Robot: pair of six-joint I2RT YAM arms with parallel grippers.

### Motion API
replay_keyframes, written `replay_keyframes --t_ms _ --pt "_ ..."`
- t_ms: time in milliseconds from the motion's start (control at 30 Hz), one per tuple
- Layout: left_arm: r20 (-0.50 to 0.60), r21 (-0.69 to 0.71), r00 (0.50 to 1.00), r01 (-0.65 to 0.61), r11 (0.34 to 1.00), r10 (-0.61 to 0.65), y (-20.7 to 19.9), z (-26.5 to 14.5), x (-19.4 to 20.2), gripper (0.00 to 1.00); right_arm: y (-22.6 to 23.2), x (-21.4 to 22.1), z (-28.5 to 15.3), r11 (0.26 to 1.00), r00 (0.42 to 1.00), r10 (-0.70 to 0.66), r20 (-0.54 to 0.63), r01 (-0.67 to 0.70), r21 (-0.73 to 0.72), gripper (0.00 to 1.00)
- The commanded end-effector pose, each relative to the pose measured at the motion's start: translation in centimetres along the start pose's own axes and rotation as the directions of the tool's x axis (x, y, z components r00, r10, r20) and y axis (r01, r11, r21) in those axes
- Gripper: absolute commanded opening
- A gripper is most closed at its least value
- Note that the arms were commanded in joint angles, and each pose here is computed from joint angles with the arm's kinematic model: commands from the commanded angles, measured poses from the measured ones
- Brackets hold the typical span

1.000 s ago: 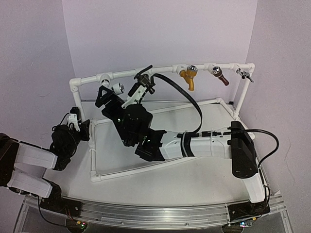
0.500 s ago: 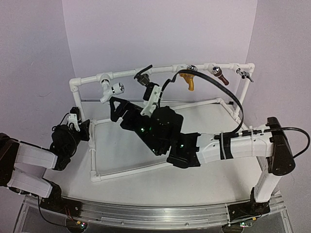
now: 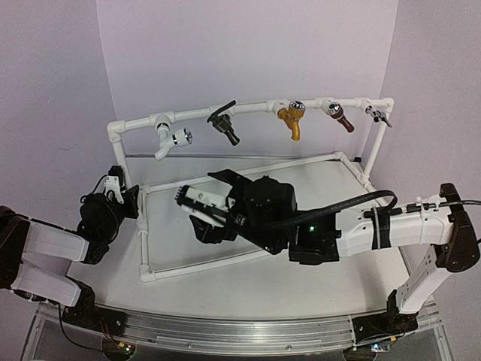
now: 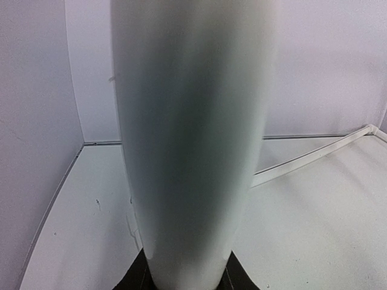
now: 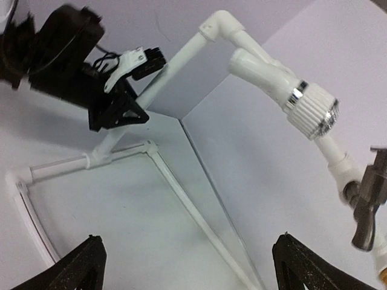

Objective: Install the water faucets
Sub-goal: Place the adaptor at the water faucet.

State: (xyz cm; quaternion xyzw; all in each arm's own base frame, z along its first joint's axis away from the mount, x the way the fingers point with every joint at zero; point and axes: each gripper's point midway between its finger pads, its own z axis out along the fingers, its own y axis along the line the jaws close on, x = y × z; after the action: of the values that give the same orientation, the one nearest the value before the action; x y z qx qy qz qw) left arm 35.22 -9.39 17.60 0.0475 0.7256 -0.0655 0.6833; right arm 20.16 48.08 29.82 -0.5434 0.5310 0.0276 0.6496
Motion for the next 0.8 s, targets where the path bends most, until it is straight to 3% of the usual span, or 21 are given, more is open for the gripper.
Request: replay_keyframes --t_ms 0,67,167,433,767 --pt "0.058 0.13 0.997 0.039 0.991 -0.047 -2.8 0.0 -2.1 0.0 -1.7 -2.5 -0.8 0.772 0.775 -0.629 -0.071 0.632 0.061 0.98" --pt "0.058 0.131 0.997 0.038 0.991 -0.046 -2.9 0.1 -2.1 0.0 -2.1 -3.0 -0.2 0.626 0.633 -0.762 -0.14 0.774 0.093 0.98" --pt "0.057 0.132 0.997 0.036 0.991 -0.044 -2.9 0.2 -2.1 0.0 -3.2 -4.2 1.1 0.499 0.517 -0.824 -0.232 0.856 0.135 0.96" --pt "0.056 0.133 0.997 0.036 0.99 -0.044 -2.9 0.1 -2.1 0.0 -3.9 -8.5 3.2 0.48 0.528 -0.826 -0.195 0.842 0.247 0.79" --pt "0.058 0.134 0.997 0.037 0.99 -0.045 -2.9 0.1 -2.1 0.0 -5.5 -8.8 5.9 0.454 0.52 -0.814 -0.258 0.847 0.275 0.71"
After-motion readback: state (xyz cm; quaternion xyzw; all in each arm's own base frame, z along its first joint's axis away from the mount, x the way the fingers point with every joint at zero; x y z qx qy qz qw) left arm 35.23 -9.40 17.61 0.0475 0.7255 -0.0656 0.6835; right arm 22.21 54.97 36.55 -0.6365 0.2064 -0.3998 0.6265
